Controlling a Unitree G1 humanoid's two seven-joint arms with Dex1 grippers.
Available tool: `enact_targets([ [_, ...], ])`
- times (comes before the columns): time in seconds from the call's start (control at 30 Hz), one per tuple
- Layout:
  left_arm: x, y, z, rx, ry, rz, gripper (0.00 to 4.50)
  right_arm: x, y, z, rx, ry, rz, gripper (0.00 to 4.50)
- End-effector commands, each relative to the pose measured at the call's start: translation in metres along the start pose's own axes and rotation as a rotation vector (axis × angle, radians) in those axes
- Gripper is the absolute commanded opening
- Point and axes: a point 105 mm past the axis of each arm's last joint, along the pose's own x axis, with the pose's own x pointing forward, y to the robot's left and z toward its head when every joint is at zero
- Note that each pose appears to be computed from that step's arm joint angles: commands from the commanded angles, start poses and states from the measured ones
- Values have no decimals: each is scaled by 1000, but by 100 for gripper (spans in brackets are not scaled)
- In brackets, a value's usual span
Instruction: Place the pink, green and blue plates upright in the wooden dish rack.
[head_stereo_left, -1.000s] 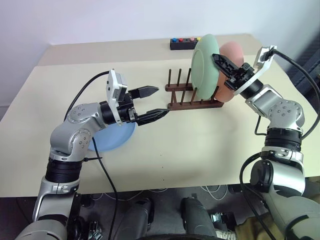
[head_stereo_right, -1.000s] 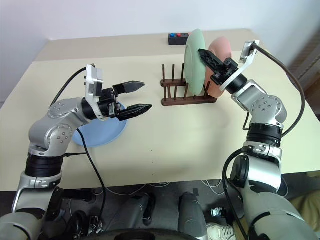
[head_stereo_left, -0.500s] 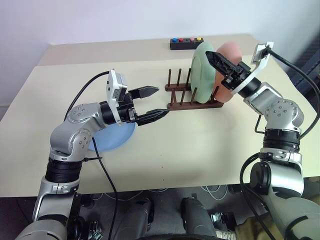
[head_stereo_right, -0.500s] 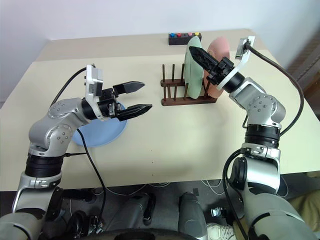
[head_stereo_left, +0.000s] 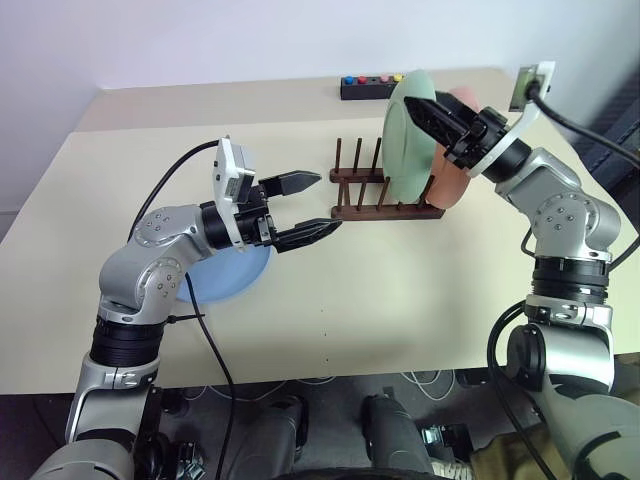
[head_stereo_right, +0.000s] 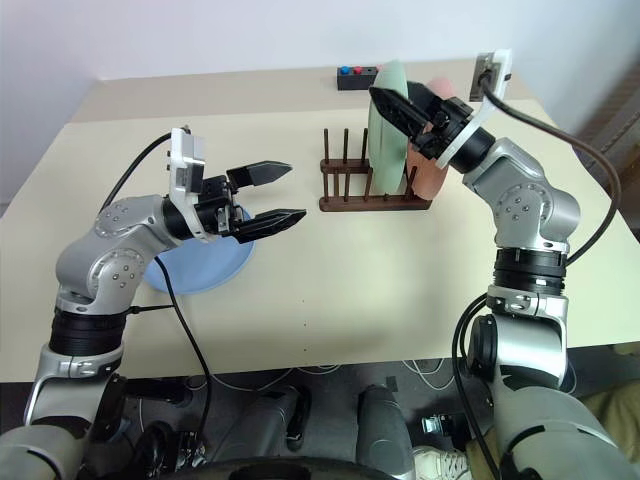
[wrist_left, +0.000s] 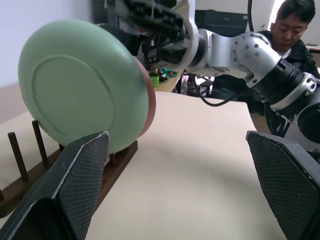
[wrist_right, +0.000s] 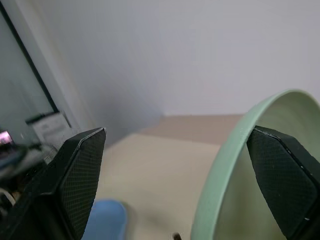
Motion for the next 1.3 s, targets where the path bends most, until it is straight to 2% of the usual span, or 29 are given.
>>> enact_targets([
  [0.03,0,-2,12,44,-20,-14,450,2,2,14,-93,-20,-1,445],
  [0.17,0,-1,13,44,-19,-13,450,2,-5,11,-156,21,-27,445],
  [0.37,0,-1,13,41,-22,-14,450,0,-17,-7,-439,220,-85,445],
  [0.53,0,-1,13,42,-22,-16,450,0,-27,-6,-472,235,-144,445],
  [0.7,1,-1,13,40,-21,-18,450,2,-17,1,-418,188,-110,445],
  [0.93,2,0,12,36,-25,-21,450,2,-9,19,-459,160,-106,445],
  [1.3,3,0,12,37,-26,-21,450,-3,-11,37,-568,188,-160,445],
])
